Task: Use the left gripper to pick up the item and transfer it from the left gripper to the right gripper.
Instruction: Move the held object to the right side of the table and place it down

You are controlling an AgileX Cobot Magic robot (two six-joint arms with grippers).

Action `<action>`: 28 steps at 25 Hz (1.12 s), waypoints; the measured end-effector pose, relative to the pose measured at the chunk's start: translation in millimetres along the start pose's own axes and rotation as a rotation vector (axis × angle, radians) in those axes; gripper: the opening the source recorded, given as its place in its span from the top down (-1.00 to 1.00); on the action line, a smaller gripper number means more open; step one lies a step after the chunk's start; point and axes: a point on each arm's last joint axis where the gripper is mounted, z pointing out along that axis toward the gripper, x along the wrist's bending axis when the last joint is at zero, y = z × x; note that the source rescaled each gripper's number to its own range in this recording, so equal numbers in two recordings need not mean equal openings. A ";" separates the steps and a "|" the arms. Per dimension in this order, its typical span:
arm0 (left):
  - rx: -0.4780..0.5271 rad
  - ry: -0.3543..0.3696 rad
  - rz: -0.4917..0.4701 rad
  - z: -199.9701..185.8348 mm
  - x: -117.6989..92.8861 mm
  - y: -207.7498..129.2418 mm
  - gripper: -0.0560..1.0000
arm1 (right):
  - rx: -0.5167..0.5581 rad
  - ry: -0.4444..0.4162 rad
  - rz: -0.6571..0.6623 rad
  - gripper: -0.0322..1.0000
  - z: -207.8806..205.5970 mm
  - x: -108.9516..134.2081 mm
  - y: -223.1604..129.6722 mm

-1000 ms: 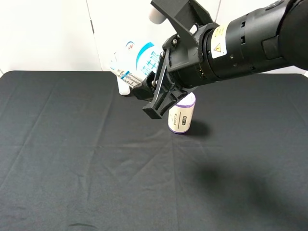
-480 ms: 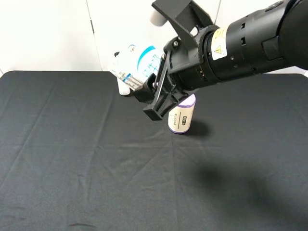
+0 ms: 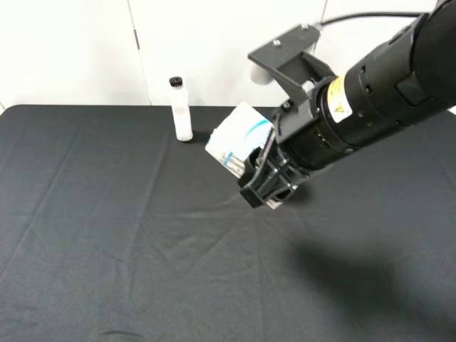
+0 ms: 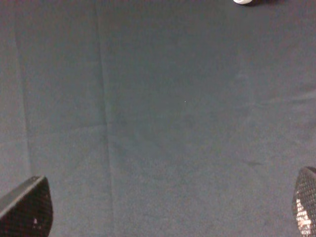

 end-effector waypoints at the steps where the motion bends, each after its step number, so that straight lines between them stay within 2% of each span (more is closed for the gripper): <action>1: 0.000 0.000 0.000 0.0 0.0 0.0 -0.92 | 0.020 -0.008 0.043 0.93 0.1 -2.4 -1.8; 5: -0.001 0.034 -0.024 0.0 -0.5 0.0 -0.92 | 0.093 -0.067 0.224 0.93 0.2 -24.9 -9.7; 12: -0.006 0.158 -0.110 0.1 -2.2 0.0 -0.92 | 0.179 -0.162 0.423 0.94 -3.6 -74.2 -26.1; 21: -0.007 0.179 -0.124 0.2 -2.5 0.0 -0.92 | 0.251 -0.239 0.530 0.94 6.0 -127.4 -47.3; 28: -0.007 0.180 -0.125 0.2 -2.5 0.0 -0.92 | 0.362 -0.225 0.539 0.94 38.5 -144.2 -61.5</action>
